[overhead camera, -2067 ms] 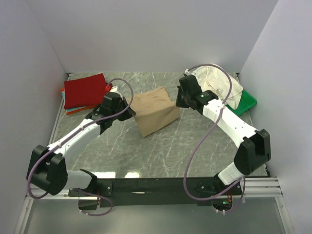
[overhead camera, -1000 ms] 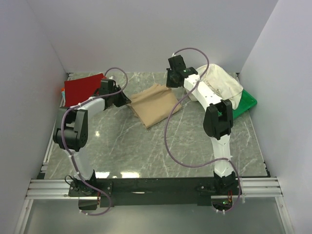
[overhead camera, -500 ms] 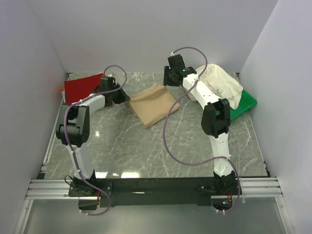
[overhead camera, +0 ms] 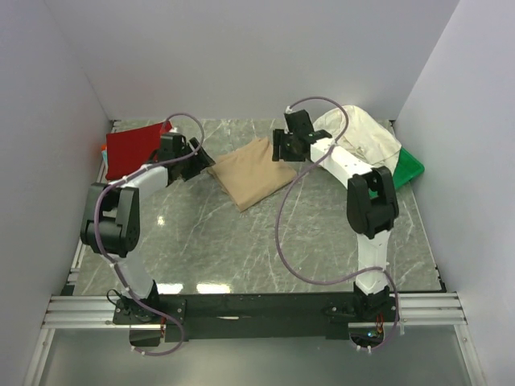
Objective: Fold and stack the t-shirts
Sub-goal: Fold the tshirt, then neatly place the folded tshirt to the corner
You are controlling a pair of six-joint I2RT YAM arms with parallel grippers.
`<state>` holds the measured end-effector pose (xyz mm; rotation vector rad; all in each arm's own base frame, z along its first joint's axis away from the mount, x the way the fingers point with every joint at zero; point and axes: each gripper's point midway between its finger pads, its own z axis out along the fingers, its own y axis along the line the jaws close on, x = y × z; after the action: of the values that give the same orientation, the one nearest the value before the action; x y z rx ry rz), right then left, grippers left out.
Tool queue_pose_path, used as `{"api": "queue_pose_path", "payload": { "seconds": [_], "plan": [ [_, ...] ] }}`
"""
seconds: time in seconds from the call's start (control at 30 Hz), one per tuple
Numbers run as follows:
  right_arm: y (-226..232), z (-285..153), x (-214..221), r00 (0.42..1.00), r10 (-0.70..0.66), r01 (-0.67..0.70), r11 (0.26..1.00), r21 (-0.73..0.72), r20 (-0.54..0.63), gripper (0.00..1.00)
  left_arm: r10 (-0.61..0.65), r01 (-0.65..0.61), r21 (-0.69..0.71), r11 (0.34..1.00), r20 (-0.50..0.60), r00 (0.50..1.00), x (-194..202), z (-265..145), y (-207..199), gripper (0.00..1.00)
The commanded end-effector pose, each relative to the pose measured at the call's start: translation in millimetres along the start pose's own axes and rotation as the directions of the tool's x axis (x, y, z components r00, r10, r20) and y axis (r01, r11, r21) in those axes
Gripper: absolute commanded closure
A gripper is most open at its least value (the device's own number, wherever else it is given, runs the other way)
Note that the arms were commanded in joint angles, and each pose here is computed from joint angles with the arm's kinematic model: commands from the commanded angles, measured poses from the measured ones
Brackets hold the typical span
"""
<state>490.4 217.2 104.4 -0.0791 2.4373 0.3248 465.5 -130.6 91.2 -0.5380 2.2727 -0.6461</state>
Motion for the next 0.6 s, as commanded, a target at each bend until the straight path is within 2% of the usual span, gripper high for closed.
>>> {"api": "queue_pose_path", "payload": {
  "seconds": [0.0, 0.23, 0.57],
  "plan": [
    [22.2, -43.6, -33.0, 0.986, 0.003, 0.014, 0.995, -0.103, 0.165, 0.33, 0.012, -0.017, 0.107, 0.994, 0.045, 0.999, 1.6, -18.7, -28.8, 0.26],
    [33.4, -50.9, -6.6, 0.987, 0.019, 0.013, 0.98, -0.197, 0.16, 0.35, 0.01, -0.005, 0.162, 0.987, -0.033, 0.999, 44.4, -18.3, -28.7, 0.25],
    [49.3, -10.5, 28.5, 1.0, 0.004, 0.004, 0.962, -0.272, 0.031, 0.37, -0.038, 0.071, 0.268, 0.961, -0.125, 0.991, 76.3, -12.7, -31.6, 0.24]
  ]
}}
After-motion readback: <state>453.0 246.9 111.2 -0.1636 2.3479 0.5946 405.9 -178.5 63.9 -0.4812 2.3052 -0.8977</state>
